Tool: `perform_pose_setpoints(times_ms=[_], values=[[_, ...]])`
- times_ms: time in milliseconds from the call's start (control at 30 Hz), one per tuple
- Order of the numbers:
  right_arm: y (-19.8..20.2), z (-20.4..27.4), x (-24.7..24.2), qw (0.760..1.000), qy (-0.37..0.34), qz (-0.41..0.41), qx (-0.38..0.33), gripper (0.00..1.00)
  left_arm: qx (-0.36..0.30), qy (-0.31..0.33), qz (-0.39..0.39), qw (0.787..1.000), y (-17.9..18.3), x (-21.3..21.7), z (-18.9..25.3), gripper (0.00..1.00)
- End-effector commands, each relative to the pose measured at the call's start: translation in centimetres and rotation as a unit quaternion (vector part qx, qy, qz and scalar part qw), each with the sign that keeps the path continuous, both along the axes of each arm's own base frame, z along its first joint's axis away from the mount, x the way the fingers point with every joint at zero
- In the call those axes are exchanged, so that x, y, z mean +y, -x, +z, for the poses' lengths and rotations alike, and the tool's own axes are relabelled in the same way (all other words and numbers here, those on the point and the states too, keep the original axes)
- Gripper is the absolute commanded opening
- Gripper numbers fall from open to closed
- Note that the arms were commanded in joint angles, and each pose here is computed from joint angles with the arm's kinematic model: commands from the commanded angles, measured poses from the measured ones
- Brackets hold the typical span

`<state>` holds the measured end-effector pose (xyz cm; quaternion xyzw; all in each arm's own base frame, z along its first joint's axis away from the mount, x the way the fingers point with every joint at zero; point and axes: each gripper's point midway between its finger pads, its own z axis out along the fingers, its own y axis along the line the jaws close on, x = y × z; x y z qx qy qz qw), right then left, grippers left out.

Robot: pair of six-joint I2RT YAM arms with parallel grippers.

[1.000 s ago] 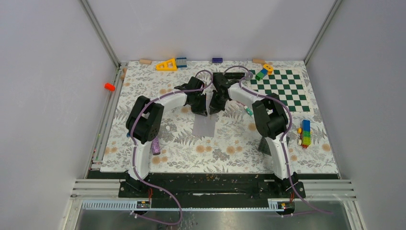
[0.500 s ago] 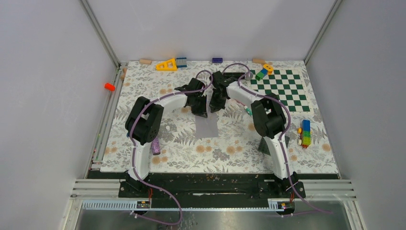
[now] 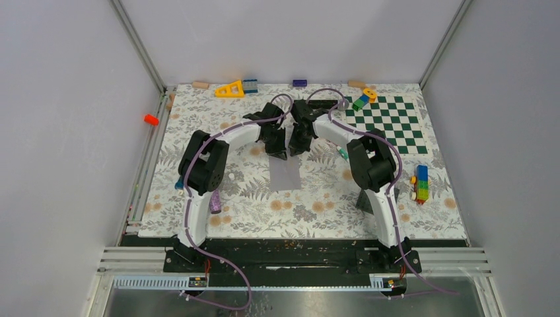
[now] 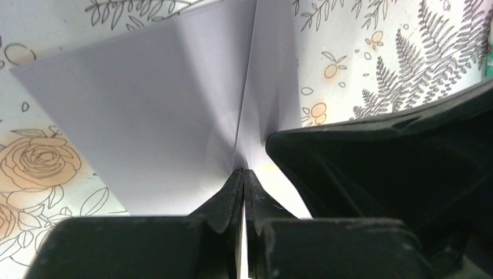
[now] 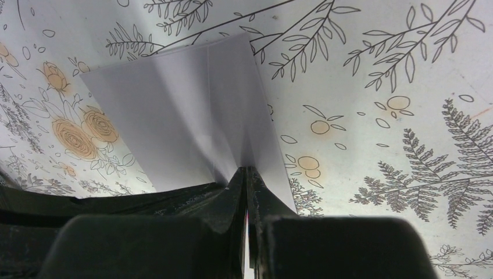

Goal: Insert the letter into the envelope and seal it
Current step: Seal the envelope flap at the center of the board.

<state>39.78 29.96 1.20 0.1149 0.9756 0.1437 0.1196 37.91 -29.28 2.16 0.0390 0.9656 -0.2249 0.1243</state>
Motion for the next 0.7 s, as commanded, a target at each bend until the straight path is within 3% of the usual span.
perform_pose_setpoints(times_ms=[0, 667], values=[[2.6, -0.6, 1.1, 0.999, 0.009, 0.034, 0.024, 0.0, 0.002, -0.01, 0.011, 1.0, -1.2, -0.1, -1.4, 0.0], [2.9, -0.5, 1.3, 0.998, 0.009, 0.049, 0.023, 0.0, -0.02, -0.054, 0.056, 0.997, -4.6, 0.3, -1.6, 0.0]])
